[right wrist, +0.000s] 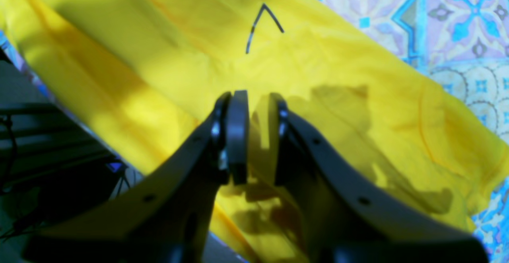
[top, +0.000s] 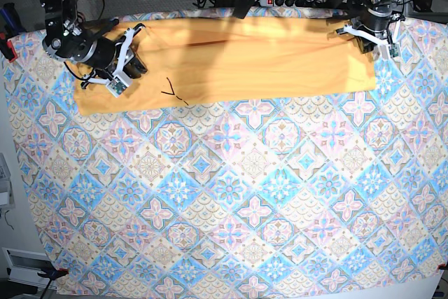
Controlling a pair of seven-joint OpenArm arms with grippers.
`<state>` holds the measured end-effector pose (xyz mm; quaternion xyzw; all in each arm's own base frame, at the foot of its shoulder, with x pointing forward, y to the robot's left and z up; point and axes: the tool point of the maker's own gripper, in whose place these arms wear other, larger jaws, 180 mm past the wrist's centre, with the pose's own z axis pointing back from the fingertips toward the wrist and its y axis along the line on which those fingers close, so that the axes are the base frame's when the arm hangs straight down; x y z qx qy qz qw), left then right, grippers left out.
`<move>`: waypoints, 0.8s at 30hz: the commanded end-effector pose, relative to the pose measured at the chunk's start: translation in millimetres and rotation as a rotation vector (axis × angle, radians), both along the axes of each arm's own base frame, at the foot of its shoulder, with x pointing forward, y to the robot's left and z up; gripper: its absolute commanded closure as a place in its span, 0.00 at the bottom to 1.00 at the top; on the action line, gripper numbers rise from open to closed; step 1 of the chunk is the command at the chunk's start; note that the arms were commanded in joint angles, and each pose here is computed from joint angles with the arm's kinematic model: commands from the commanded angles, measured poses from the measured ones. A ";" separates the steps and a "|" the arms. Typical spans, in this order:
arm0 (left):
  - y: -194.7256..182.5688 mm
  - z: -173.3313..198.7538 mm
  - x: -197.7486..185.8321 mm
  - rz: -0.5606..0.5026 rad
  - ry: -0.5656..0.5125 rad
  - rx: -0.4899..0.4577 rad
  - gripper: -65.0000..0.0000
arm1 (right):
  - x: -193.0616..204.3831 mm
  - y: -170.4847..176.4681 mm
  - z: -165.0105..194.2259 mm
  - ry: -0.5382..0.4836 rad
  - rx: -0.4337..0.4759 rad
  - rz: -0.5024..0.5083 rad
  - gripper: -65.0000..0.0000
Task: Fold the T-shirt properly
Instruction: 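Move the right gripper inward along the shirt and grasp the fabric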
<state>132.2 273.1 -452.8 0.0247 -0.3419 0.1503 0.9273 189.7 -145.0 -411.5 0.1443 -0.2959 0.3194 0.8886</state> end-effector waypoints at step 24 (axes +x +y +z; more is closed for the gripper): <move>-4.9 30.5 15.9 -0.039 -0.091 0.018 0.39 | 3.1 39.4 -68.0 0.168 0.138 -0.023 0.87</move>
